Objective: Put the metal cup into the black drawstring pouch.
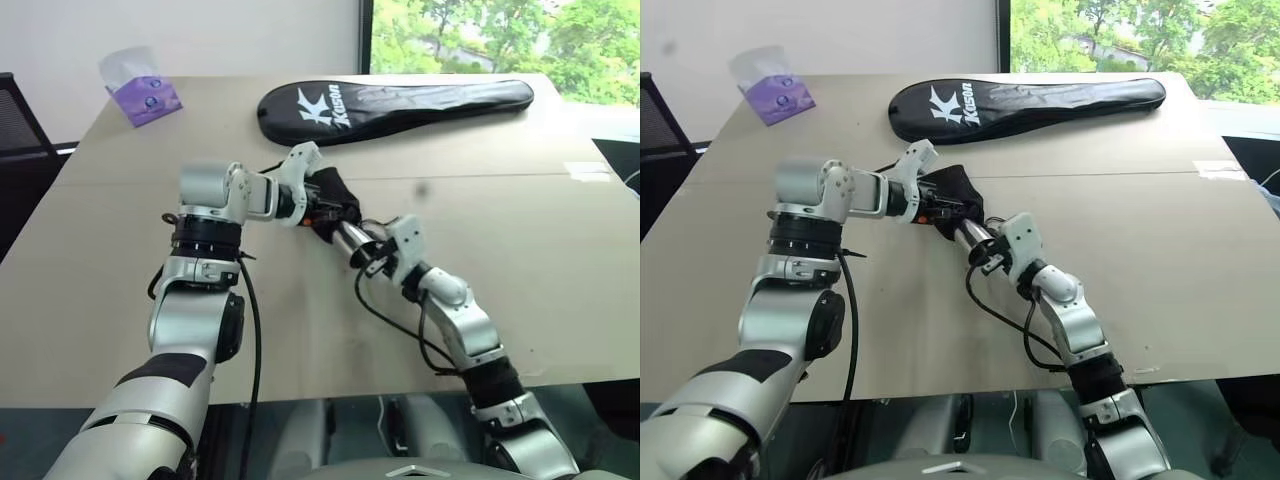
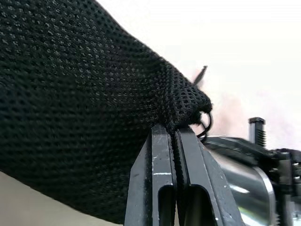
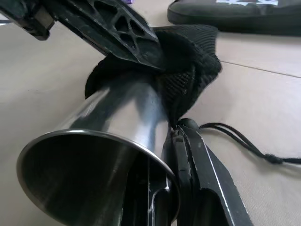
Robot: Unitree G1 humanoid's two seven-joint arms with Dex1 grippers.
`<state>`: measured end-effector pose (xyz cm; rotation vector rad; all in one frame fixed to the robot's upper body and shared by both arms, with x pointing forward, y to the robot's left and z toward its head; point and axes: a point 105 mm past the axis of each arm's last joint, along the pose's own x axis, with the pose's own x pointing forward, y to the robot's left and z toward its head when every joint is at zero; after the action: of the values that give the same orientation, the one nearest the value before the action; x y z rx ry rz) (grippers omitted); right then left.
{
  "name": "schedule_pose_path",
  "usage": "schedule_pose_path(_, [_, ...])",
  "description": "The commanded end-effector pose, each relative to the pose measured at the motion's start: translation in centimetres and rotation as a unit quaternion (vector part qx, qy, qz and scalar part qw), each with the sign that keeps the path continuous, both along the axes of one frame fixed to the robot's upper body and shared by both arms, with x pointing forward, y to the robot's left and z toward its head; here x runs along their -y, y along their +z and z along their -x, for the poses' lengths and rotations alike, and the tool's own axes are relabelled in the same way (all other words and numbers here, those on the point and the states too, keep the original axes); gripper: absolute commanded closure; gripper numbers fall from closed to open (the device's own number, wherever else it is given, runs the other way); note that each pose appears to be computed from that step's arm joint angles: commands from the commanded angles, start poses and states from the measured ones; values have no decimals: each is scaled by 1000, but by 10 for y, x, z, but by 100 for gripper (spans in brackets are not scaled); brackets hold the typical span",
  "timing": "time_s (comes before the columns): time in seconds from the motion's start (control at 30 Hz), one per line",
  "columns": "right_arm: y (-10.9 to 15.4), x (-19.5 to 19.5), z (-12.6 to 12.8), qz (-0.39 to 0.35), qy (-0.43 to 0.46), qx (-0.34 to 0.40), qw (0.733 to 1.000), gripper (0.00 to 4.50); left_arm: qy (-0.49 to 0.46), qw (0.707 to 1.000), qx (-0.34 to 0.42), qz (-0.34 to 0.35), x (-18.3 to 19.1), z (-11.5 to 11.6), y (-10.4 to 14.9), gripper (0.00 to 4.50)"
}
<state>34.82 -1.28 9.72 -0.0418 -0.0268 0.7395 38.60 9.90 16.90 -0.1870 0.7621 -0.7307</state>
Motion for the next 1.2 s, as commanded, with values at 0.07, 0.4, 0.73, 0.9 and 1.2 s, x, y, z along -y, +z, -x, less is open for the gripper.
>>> schedule_pose_path(0.07, [-15, -3, -15, 62, -27, 3, 998, 443, -8, 999, 34, -10, 0, 5, 12, 450])
schedule_pose_path(0.4, [-11, -21, -24, 69, -1, -3, 998, 443, -6, 990, 135, -46, -6, 27, 16, 450])
schedule_pose_path(0.73, [8, -53, -37, 67, -4, 19, 998, 443, -35, 971, 236, -32, 7, 45, 36, 450])
schedule_pose_path(0.9, [43, -59, -43, -170, 3, -88, 981, 443, -33, 966, 256, -22, 12, 50, 39, 450])
schedule_pose_path(1.2, [47, -69, -42, -47, 12, 3, 999, 443, -46, 960, 272, 52, 34, 52, 62, 450])
